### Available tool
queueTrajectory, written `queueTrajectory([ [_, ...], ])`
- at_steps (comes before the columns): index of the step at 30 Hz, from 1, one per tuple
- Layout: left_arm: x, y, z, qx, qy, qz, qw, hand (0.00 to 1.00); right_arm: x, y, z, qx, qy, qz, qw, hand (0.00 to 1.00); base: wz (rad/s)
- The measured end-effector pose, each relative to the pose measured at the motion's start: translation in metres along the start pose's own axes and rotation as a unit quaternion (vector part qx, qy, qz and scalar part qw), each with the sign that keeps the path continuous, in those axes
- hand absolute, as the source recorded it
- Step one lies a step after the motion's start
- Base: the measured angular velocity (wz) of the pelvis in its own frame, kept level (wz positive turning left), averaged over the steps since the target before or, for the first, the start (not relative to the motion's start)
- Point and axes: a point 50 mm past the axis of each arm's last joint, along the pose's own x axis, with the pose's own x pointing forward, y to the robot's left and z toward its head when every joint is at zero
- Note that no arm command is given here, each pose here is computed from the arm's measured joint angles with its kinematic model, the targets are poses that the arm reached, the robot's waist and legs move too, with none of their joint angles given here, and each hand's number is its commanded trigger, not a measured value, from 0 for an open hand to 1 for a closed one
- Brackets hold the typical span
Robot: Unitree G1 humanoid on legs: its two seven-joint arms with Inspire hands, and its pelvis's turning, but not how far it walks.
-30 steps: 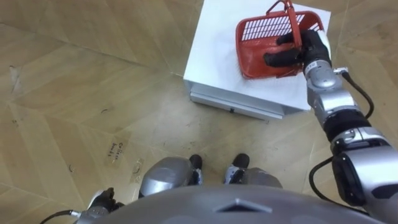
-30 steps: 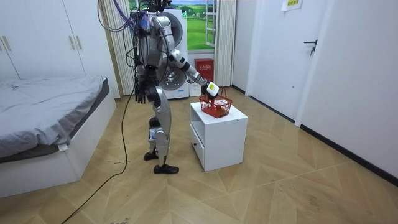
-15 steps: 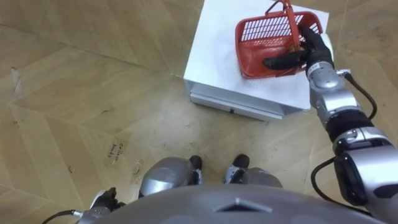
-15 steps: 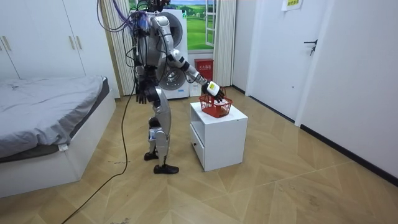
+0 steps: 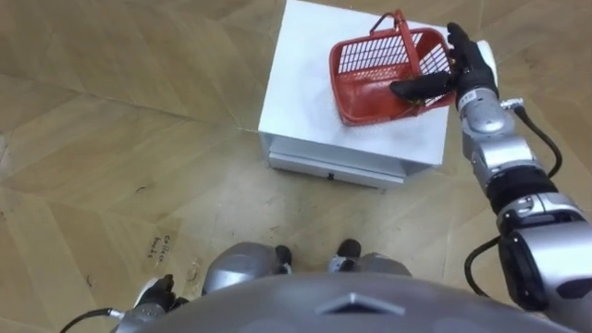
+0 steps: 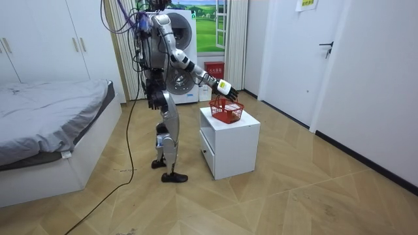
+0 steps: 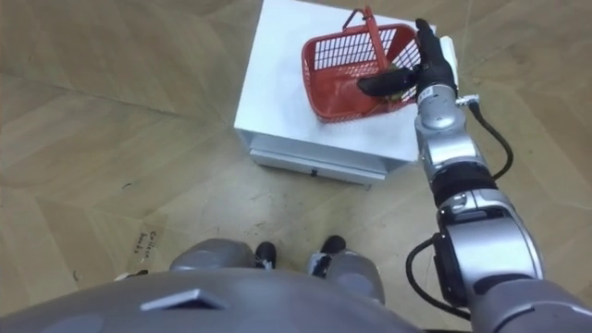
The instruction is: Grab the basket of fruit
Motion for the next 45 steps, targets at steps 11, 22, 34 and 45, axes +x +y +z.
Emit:
queueTrajectory([
  [11,-0.001,-0.001,-0.004,-0.012,0.006,0.003,1.0,0.0,-0.025,-0.004,-0.008,0.014,-0.035,-0.007,0.999,0.0,-0.11],
  [22,-0.001,0.014,-0.003,-0.058,-0.004,0.04,0.997,0.0,-0.057,-0.002,-0.058,-0.011,0.025,0.009,1.0,0.0,-0.08],
  [34,-0.002,0.016,-0.001,-0.095,-0.007,0.083,0.992,0.0,-0.136,0.005,-0.2,-0.001,0.343,0.012,0.939,0.0,-0.04],
  [45,-0.001,0.005,-0.001,-0.073,0.017,0.058,0.995,0.0,-0.179,0.03,-0.233,0.039,0.464,0.054,0.883,0.0,0.0],
])
